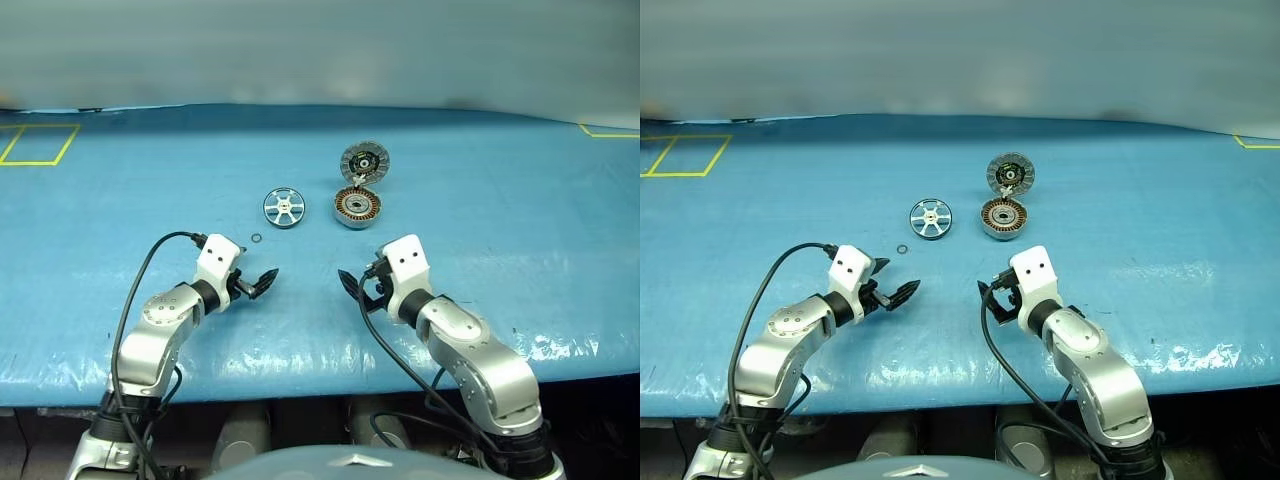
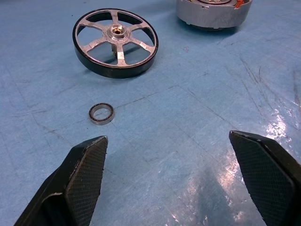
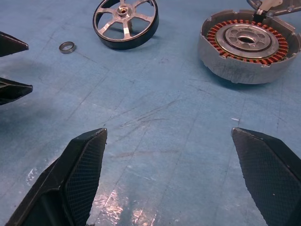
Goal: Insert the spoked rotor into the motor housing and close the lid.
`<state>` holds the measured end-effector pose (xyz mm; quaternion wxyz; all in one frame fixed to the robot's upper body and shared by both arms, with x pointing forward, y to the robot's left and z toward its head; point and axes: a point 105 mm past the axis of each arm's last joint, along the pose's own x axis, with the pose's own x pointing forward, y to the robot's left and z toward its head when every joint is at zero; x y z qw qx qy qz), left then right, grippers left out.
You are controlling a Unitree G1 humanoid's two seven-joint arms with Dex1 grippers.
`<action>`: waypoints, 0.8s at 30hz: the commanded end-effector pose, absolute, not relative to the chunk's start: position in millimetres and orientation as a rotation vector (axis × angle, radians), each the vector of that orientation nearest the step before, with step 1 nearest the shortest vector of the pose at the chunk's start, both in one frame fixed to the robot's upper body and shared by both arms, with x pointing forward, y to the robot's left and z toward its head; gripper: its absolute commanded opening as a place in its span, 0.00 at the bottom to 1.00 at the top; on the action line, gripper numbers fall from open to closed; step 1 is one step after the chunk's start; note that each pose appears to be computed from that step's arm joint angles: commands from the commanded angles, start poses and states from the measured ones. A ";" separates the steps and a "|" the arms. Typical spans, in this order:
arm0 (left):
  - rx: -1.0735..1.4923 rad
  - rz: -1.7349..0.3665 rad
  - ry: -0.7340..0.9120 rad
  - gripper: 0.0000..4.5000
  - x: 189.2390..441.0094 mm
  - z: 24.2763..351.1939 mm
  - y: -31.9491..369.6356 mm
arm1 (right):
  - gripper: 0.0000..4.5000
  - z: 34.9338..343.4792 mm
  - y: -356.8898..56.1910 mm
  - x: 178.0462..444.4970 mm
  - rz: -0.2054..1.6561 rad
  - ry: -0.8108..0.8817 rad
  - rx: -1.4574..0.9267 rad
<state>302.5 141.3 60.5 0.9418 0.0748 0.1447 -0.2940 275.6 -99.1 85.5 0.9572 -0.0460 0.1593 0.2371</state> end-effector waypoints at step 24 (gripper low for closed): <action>0.184 -0.631 0.240 1.00 300.4 73.7 133.6 | 0.99 89.2 -96.0 275.8 0.484 0.318 -0.129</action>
